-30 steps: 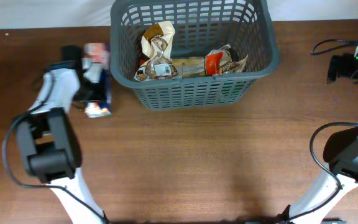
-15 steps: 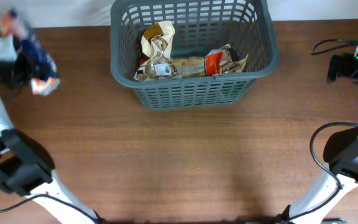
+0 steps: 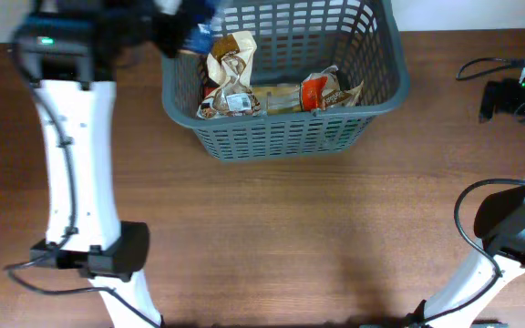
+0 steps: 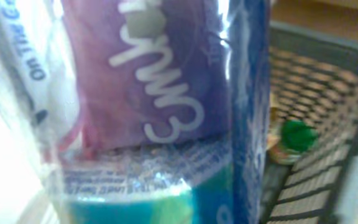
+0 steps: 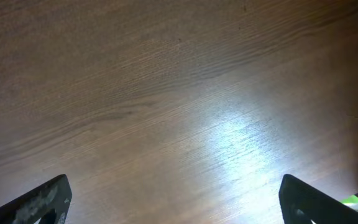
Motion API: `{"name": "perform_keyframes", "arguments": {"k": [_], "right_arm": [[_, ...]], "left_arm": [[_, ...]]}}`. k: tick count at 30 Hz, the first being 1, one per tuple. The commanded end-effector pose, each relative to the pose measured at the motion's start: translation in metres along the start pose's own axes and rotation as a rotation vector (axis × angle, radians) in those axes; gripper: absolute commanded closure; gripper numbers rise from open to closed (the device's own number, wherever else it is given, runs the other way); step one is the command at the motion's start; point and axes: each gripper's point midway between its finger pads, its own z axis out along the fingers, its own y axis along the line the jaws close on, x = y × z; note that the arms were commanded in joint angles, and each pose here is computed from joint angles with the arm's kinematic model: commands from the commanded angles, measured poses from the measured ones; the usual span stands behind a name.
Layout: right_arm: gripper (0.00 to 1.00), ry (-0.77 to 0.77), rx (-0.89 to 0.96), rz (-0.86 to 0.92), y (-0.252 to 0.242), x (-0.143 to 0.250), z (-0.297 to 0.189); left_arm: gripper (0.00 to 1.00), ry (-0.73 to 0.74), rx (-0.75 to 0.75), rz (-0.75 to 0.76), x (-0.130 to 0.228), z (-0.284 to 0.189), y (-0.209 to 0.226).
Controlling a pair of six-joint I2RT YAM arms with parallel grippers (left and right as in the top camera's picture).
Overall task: Pack container
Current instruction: 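Lift the tissue pack and carry it over the basket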
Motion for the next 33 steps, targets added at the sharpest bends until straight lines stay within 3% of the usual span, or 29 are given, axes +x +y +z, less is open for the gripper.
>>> {"name": "perform_keyframes", "arguments": {"k": [1,6,14,20,25,33], "right_arm": [[0.01,-0.004,0.013,0.011,-0.003,0.000,-0.001],[0.02,-0.004,0.013,0.011,-0.003,0.000,-0.001],[0.01,-0.004,0.013,0.011,-0.003,0.000,-0.001],[0.01,-0.004,0.013,0.011,-0.003,0.000,-0.001],[0.01,-0.004,0.013,0.011,-0.003,0.000,-0.001],[0.01,-0.004,0.013,0.011,-0.003,0.000,-0.001]], "left_arm": [[0.98,-0.009,0.078,0.194,-0.011,0.026,-0.034],[0.98,0.016,0.155,0.329,0.000,0.067,-0.052],[0.98,0.240,0.048,0.282,0.069,0.109,-0.002],[0.98,0.327,0.039,0.263,0.097,0.119,0.007],[0.98,0.461,0.109,0.343,0.129,0.111,-0.003],[0.98,0.477,0.129,0.344,0.133,0.108,-0.007]]}}
